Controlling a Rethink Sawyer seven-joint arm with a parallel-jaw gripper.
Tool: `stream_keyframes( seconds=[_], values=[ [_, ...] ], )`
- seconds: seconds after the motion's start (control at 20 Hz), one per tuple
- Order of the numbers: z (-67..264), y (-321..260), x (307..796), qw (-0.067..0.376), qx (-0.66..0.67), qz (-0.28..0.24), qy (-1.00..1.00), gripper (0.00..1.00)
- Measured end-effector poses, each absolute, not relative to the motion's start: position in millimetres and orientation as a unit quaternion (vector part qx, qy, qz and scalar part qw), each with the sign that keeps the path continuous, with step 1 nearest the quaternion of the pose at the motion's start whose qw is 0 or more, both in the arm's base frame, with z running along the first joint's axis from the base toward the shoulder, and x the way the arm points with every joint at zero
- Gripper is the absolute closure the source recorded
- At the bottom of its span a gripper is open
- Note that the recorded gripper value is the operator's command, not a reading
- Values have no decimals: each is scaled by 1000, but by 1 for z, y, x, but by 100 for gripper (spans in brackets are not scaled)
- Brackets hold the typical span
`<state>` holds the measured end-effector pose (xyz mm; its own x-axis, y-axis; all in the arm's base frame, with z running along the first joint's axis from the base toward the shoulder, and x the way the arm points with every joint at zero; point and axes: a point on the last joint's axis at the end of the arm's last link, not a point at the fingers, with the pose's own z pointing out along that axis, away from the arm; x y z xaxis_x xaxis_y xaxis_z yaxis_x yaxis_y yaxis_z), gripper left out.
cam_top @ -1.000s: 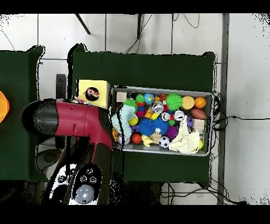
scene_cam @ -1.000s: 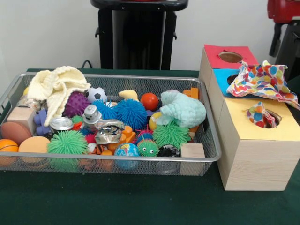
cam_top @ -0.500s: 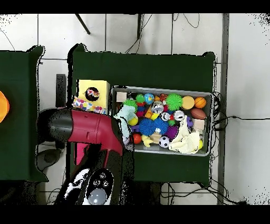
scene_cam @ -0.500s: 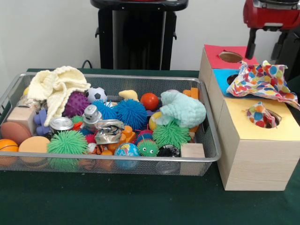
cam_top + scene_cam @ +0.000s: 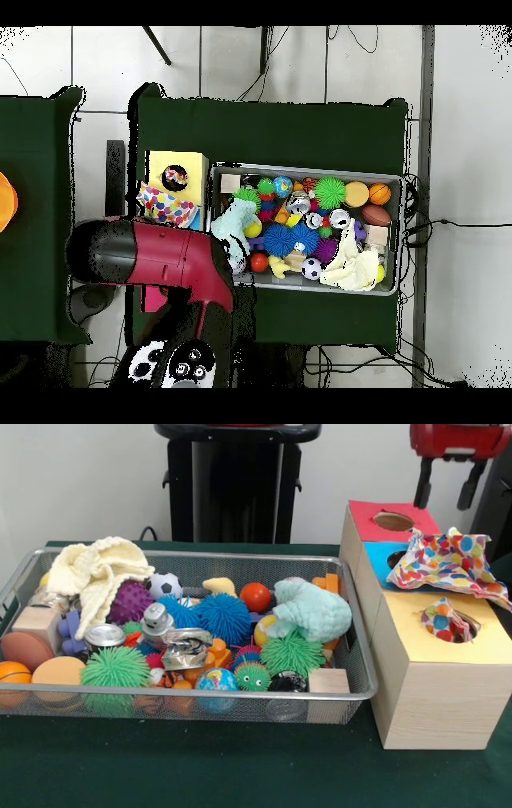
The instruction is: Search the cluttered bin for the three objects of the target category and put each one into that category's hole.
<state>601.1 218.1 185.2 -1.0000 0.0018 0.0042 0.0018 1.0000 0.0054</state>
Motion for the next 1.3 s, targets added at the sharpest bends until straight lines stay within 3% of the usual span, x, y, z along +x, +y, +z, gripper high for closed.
stream_keyframes(
  seconds=[0.45, 0.6, 0.9, 1.3],
  values=[
    [251, 225, 594, 4, 8, -23, -1000, 0],
    [255, 223, 595, 0, 6, -24, -1000, 0],
    [242, 207, 603, -14, -6, -19, -1000, 0],
    [192, 198, 597, -26, -6, -3, -1000, 0]
  ],
)
